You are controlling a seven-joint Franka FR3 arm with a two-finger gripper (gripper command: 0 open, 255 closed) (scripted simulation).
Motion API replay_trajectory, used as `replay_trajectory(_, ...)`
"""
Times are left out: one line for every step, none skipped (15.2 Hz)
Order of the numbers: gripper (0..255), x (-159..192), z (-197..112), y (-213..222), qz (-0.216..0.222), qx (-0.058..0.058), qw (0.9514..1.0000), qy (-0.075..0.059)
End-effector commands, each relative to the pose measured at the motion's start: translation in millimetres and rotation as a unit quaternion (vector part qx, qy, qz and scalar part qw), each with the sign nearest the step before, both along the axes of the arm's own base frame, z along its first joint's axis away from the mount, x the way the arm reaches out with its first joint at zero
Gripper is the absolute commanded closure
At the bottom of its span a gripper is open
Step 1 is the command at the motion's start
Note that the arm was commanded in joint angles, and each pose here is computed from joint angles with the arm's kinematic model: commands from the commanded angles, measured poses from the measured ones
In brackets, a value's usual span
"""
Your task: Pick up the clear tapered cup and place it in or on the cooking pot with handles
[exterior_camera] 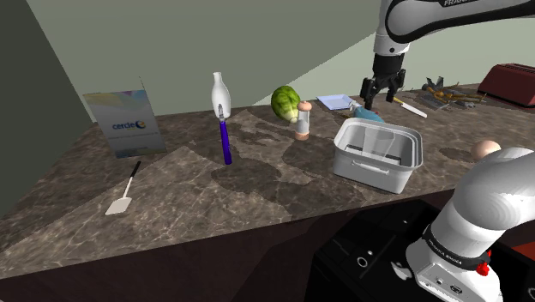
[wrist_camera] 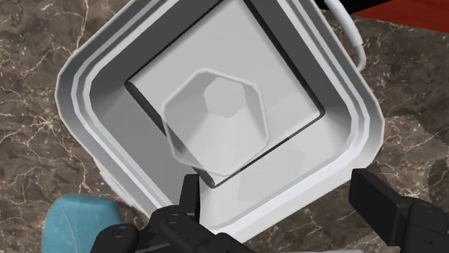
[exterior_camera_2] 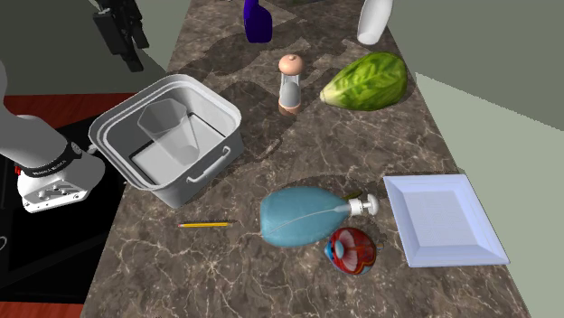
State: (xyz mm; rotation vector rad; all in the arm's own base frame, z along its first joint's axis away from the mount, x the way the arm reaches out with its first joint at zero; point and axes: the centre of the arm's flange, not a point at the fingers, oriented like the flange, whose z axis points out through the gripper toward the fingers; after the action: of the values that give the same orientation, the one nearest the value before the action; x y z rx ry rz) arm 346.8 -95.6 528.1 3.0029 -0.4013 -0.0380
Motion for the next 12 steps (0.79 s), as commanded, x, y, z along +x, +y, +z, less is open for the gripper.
replay_trajectory(0,0,13,1,0.0,0.0,1.0,0.0)
replay_trajectory(0,1,26,3,0.0,0.0,1.0,0.0)
replay_trajectory(0,2,39,4,0.0,0.0,1.0,0.0)
replay_trajectory(0,2,50,5,0.0,0.0,1.0,0.0)
replay_trajectory(0,2,50,5,0.0,0.0,1.0,0.0)
replay_trajectory(0,2,50,5,0.0,0.0,1.0,0.0)
replay_trajectory(0,2,50,5,0.0,0.0,1.0,0.0)
replay_trajectory(0,2,50,5,0.0,0.0,1.0,0.0)
replay_trajectory(0,2,50,5,0.0,0.0,1.0,0.0)
replay_trajectory(0,2,50,5,0.0,0.0,1.0,0.0)
replay_trajectory(0,2,50,5,0.0,0.0,1.0,0.0)
replay_trajectory(0,2,50,5,0.0,0.0,1.0,0.0)
